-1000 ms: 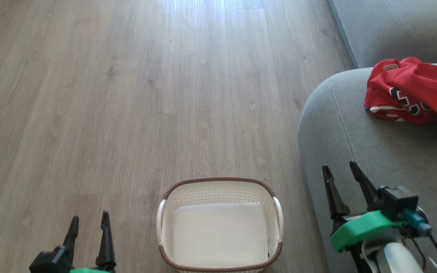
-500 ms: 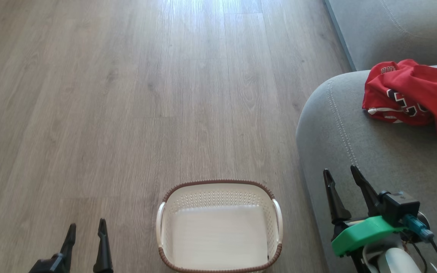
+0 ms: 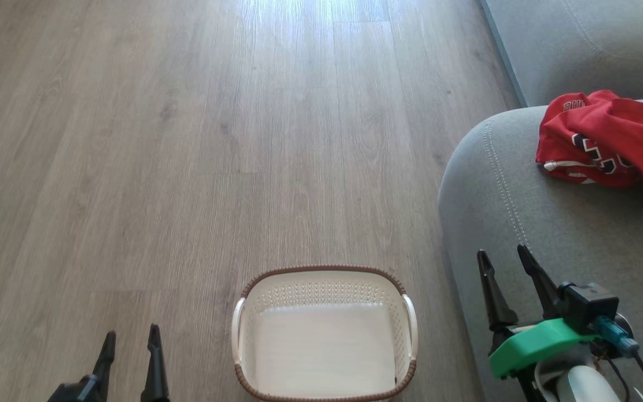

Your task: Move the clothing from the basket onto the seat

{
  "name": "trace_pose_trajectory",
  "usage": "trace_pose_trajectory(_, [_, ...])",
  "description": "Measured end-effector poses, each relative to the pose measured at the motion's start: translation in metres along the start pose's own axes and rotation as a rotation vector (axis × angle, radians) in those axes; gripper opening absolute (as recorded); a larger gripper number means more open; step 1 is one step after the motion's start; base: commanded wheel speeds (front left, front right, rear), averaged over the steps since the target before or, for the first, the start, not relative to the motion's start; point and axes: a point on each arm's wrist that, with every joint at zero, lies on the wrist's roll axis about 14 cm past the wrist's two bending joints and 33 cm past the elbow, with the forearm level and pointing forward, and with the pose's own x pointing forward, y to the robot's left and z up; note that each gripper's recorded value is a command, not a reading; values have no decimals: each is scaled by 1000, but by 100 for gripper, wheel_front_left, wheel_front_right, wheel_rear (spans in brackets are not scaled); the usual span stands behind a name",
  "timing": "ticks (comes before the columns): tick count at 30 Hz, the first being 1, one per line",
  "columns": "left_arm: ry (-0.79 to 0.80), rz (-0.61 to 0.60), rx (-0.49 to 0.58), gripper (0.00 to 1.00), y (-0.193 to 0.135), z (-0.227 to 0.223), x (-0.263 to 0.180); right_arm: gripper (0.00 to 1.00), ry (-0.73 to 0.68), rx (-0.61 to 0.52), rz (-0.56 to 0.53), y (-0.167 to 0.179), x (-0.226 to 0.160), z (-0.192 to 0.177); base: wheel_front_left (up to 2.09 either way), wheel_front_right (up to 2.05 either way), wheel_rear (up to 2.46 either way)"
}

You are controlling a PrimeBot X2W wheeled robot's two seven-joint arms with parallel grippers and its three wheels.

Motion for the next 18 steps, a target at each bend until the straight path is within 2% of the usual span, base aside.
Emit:
trace_pose_trajectory(6, [5,0,-2,100,0,-2,0,100,6,8,-4,-1,-1,-2,0,0,0])
trace_pose_trajectory(7, [5,0,-2,0,0,-2,0,0,6,8,-5,-1,-1,-2,0,0,0])
trace_pose_trajectory(14, [108,27,-17,0,0,-35,-11,0,157,30,-44,-10,-26,-49,0,0,0])
trace_pose_trajectory(18, [128,33,-53,0,2,-38,-10,0,160,73,-64,-13,-27,-50,0,0,0])
